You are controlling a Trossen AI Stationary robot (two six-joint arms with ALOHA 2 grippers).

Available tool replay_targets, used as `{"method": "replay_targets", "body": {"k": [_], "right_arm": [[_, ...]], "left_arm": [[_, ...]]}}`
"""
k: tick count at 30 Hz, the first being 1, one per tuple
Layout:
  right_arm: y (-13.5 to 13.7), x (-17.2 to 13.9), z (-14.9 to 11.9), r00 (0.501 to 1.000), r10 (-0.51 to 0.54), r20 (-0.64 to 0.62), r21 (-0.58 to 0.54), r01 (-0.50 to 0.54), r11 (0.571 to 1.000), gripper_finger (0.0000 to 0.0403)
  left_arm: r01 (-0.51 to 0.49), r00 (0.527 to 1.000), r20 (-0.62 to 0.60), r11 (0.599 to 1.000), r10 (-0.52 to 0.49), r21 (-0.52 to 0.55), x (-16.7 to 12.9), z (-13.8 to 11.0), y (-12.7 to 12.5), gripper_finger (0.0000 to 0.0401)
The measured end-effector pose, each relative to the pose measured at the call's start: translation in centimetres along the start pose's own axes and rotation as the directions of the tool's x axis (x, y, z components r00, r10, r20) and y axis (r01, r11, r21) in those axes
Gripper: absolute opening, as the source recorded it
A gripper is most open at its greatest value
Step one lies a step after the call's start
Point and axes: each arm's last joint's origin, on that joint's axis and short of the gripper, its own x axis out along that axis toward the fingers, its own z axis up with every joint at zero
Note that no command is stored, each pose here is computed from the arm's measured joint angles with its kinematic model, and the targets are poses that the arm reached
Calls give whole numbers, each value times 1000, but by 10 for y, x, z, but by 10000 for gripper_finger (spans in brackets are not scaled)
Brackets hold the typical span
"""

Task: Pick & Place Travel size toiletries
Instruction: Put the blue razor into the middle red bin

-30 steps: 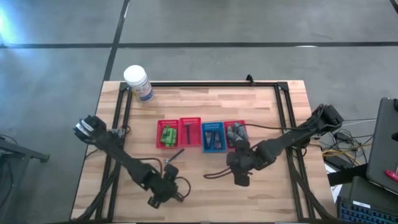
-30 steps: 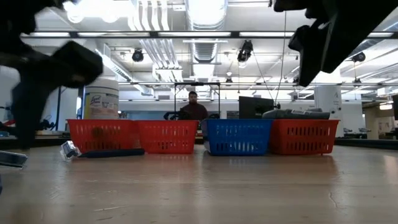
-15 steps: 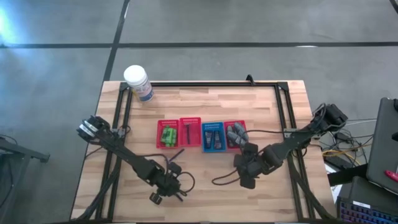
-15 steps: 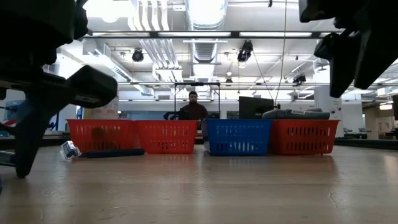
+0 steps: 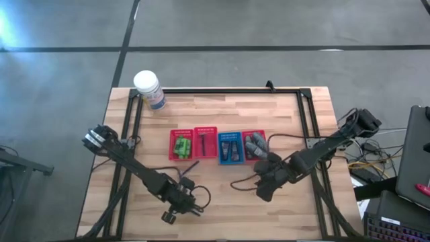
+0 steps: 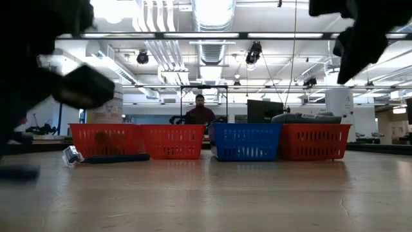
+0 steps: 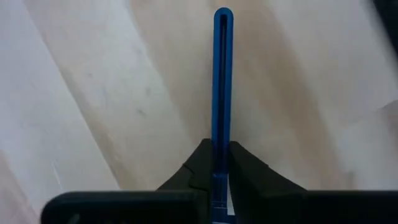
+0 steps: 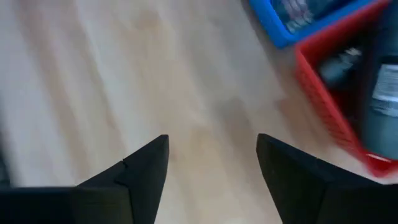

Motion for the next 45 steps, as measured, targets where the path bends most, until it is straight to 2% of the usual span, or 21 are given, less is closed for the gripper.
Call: {"method": "replay_targets", "body": {"k": [3,7,11,14,17,23,26,30,40,45], "right_arm": [[5,-6,10,989,135,56,90,-139,986,229],[10,-6,26,938,319,136,165,-339,926,220],[9,-2,45,866,416,278,222,-480,849,226],[7,-1,59,816,446,367,230,-545,807,242],[1,-2,71,796,440,416,257,-567,783,268],[-11,0,83,789,432,436,381,-597,706,320],[-12,0,84,789,432,436,450,-607,655,334],[-15,0,86,791,423,442,506,-609,611,336],[-29,3,96,800,373,470,542,-595,594,293],[-31,3,98,802,368,471,539,-592,599,283]], "left_arm": [[-34,996,83,997,40,-63,-22,7,-1,29],[-168,958,197,966,206,-194,-58,9,1,29],[-305,850,337,900,405,-313,-97,12,5,29],[-377,792,354,855,497,-357,-109,11,13,29],[-421,759,340,817,555,-395,-113,12,24,29],[-477,740,312,792,596,-380,-112,19,41,28],[-506,727,306,781,615,-367,-113,22,47,28],[-551,704,285,753,651,-358,-112,24,57,28],[-586,674,313,742,669,-324,-114,47,69,28],[-591,669,319,741,671,-318,-116,54,70,29]]}}
